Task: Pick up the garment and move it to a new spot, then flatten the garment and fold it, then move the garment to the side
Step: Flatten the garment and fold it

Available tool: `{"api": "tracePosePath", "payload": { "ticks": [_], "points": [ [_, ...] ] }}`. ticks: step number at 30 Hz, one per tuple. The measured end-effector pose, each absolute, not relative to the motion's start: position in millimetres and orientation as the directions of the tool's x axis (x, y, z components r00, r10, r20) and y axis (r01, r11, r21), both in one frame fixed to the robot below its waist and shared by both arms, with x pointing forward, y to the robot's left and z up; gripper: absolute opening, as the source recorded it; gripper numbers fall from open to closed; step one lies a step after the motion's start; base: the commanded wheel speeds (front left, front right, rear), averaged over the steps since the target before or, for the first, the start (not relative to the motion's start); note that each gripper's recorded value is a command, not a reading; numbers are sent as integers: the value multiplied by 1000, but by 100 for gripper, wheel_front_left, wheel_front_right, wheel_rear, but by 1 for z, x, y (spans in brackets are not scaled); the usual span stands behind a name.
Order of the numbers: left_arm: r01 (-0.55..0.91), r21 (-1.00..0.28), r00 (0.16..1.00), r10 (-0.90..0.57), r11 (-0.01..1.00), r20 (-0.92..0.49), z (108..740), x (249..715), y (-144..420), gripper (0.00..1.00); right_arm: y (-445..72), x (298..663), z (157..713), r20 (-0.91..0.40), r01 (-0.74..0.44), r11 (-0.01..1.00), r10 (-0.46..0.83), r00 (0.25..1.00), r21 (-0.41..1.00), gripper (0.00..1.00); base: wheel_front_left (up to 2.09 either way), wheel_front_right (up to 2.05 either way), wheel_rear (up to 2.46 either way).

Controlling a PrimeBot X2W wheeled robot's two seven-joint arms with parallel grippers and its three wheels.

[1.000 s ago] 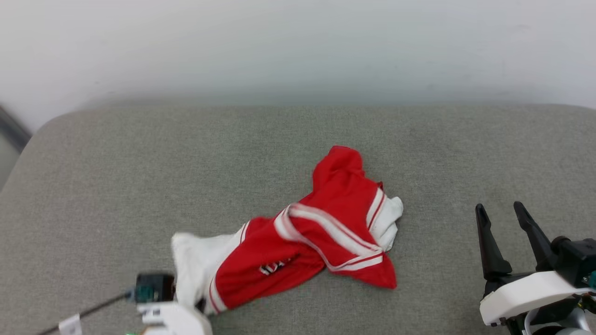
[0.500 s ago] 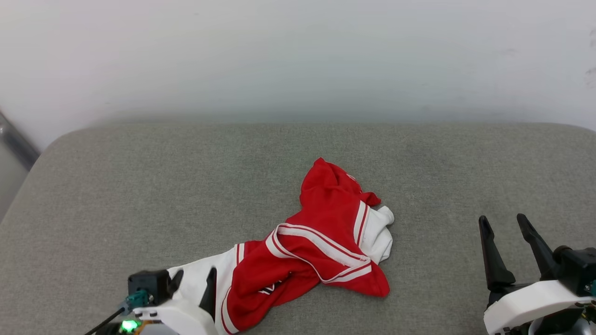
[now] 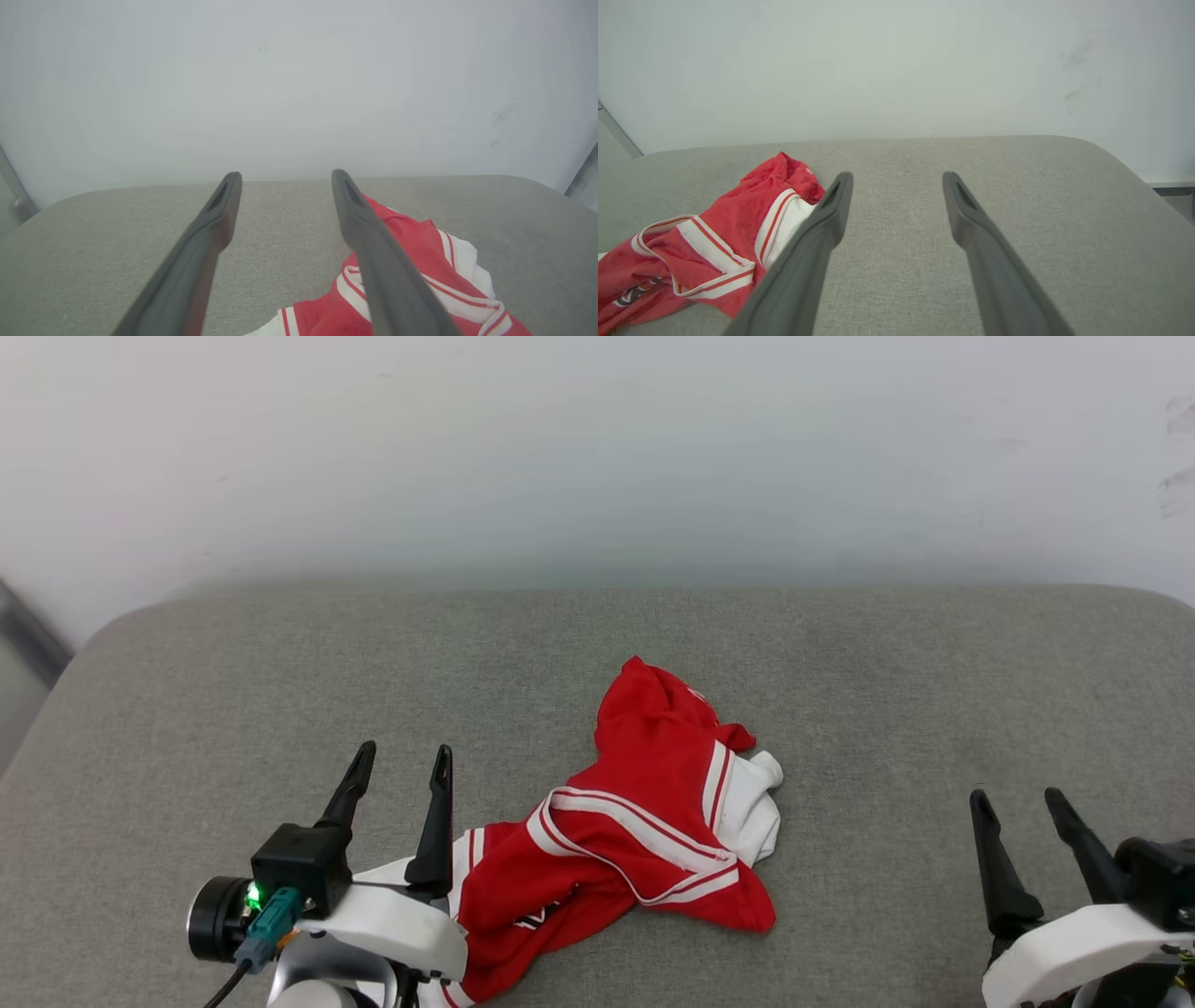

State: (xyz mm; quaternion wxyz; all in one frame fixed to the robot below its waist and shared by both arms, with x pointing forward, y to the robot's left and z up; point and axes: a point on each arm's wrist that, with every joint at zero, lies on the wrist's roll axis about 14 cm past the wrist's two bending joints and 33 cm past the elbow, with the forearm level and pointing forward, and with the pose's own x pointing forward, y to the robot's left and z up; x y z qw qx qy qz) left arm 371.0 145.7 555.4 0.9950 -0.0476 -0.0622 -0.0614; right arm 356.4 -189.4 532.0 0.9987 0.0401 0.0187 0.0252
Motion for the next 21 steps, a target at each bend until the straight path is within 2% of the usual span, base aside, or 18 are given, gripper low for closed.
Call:
{"api": "tracePosePath", "payload": {
  "ticks": [5,9,14,21],
  "points": [
    [129,-75,981,-117,989,153,560,373,145,100,-192,362,492,-236,-34,991,63,970,127,100,0,0,0],
    [108,-81,981,-93,991,173,564,378,149,100,-187,378,464,-424,-68,986,127,897,150,100,0,0,0],
    [75,-92,986,-60,993,159,555,384,157,100,-153,404,444,-592,-195,966,258,763,170,100,0,0,0],
    [22,-105,991,-8,994,130,542,390,169,100,-99,417,411,-749,-378,905,387,538,196,100,0,0,0]
  ]
}}
